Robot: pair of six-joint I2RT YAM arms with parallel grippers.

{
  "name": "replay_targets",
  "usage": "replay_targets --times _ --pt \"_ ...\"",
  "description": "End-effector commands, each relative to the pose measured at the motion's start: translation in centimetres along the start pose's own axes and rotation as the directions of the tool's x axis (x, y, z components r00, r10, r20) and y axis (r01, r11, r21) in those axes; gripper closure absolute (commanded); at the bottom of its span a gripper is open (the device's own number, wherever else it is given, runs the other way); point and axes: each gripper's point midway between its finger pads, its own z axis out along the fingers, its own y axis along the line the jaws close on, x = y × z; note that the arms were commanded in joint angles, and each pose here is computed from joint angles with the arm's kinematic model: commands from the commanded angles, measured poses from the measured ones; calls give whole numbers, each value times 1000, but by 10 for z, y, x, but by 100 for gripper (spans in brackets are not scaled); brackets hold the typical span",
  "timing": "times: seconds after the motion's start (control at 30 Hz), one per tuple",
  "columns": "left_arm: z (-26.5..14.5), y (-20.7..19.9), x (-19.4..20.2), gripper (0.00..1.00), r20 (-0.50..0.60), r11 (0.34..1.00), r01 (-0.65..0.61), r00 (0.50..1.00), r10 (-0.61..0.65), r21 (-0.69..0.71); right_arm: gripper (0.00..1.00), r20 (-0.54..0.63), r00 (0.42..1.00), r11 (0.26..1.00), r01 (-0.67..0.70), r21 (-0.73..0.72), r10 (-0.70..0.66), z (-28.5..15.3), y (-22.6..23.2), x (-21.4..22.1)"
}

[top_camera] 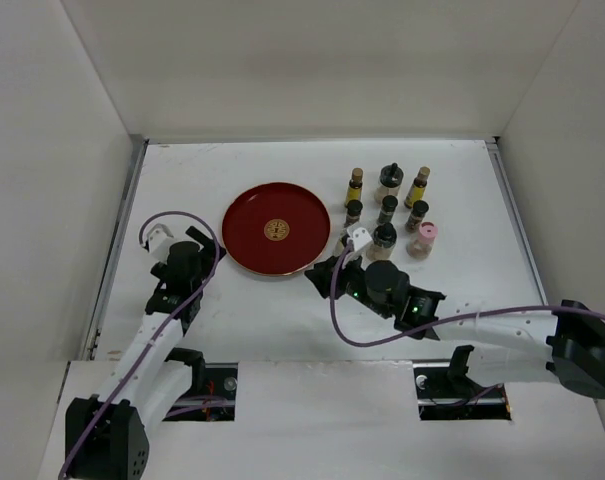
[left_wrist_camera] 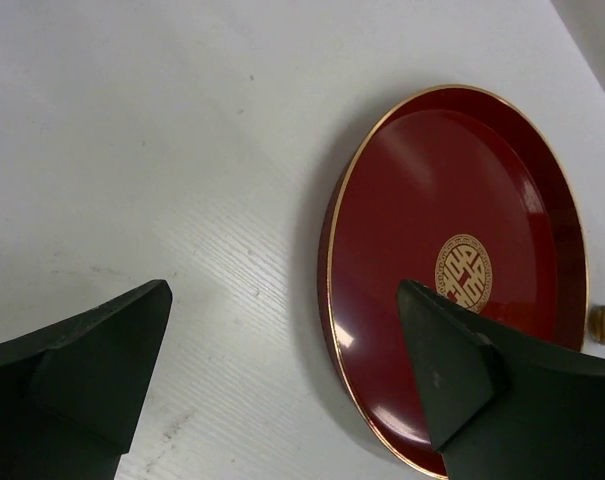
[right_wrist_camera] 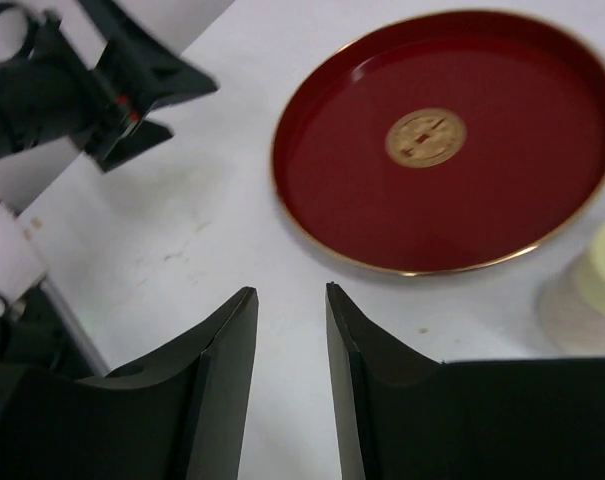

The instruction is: Organize the condiment bottles

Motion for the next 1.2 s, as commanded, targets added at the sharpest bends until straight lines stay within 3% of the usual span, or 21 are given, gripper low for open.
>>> replay_targets --times 0.0,0.07,0.27,0.5,0.63,0.77,0.87,1.0,1.17 --pt "-5 -10 -10 0 59 997 38 997 -42 69 60 -37 999 992 -27 -121 22 4 40 -4" --pt "-6 -8 -10 0 70 995 53 996 -59 80 64 -20 1000 991 -12 -132 9 5 49 -6" --pt "-5 -10 -5 0 77 993 60 995 -68 106 89 40 999 998 7 -66 -5 -1 39 -29" --pt "-1 -19 -20 0 132 979 164 975 -180 124 92 79 996 974 -63 216 47 -26 -36 -67" --pt "0 -15 -20 0 153 978 176 969 -192 113 83 26 998 928 -57 369 51 -38 -84 -65" --pt "1 -13 -18 0 165 957 244 949 -268 154 54 -24 998 899 -37 437 53 -31 -109 -55" --pt "5 -18 -12 0 141 958 240 955 -262 158 39 -61 996 896 -24 443 57 -18 -112 -48" --pt "10 -23 0 0 114 959 227 962 -248 170 29 -126 991 890 19 456 43 4 -115 -38" --pt "12 -23 13 0 94 960 217 967 -236 174 28 -144 989 860 39 509 41 21 -131 -31"
